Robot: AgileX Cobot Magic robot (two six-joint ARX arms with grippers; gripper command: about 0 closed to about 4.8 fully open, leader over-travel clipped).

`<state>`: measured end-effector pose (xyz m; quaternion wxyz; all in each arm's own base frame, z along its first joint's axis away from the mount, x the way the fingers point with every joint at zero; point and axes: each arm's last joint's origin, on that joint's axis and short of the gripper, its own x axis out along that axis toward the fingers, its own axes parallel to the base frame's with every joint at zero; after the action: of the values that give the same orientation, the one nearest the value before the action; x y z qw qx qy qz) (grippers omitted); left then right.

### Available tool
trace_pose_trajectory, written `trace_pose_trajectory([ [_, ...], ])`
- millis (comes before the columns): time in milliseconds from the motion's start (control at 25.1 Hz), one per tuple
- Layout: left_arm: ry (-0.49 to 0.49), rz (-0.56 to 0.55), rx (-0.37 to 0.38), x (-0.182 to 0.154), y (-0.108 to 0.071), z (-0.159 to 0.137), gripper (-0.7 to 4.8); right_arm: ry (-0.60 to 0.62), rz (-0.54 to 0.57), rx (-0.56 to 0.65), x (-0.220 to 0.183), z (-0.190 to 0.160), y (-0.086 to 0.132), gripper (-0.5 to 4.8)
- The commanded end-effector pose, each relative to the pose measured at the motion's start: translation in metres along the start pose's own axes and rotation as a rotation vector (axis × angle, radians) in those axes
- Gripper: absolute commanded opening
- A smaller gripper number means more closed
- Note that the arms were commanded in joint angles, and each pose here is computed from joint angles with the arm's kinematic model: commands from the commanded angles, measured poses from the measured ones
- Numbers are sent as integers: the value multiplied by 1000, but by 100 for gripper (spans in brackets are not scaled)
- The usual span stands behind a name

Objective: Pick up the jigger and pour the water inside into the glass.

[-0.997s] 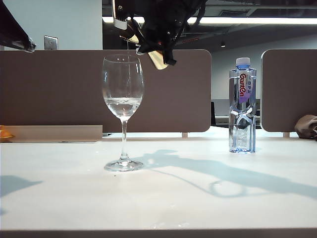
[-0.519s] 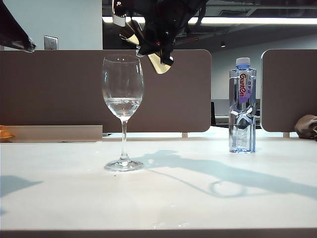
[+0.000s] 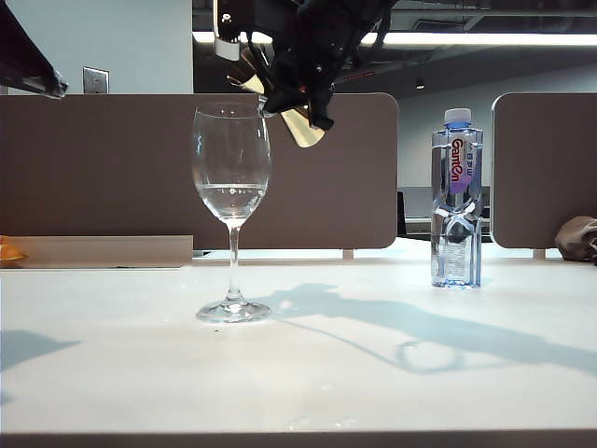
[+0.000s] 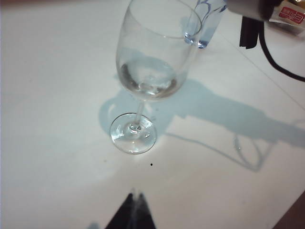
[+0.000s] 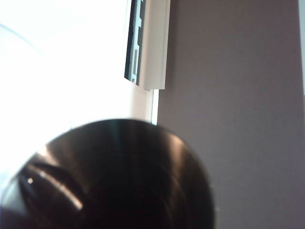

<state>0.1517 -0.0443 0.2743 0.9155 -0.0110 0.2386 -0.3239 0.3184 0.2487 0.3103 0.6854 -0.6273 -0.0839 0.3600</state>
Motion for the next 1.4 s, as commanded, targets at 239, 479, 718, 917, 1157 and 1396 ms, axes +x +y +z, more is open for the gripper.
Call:
trace_pose_trajectory([
  [239,-6,-3,0,0,0,1,4,-11,-27,17,-3,3,-5,13],
  [479,-6,-3,0,0,0,1,4,-12,-27,17,-3,3,-5,13],
  [718,-6,-3,0,0,0,1,4,-12,-26,17,-3,3,-5,13],
  [917,-6,-3,0,0,0,1,4,-12,-27,43,-3,3,-5,13],
  [1157,-6,-3,0,0,0,1,4,-14,-26,138,-3,3,-5,13],
  [1396,-6,-3,0,0,0,1,4,-16,-31,196,-3,3,-6,12],
])
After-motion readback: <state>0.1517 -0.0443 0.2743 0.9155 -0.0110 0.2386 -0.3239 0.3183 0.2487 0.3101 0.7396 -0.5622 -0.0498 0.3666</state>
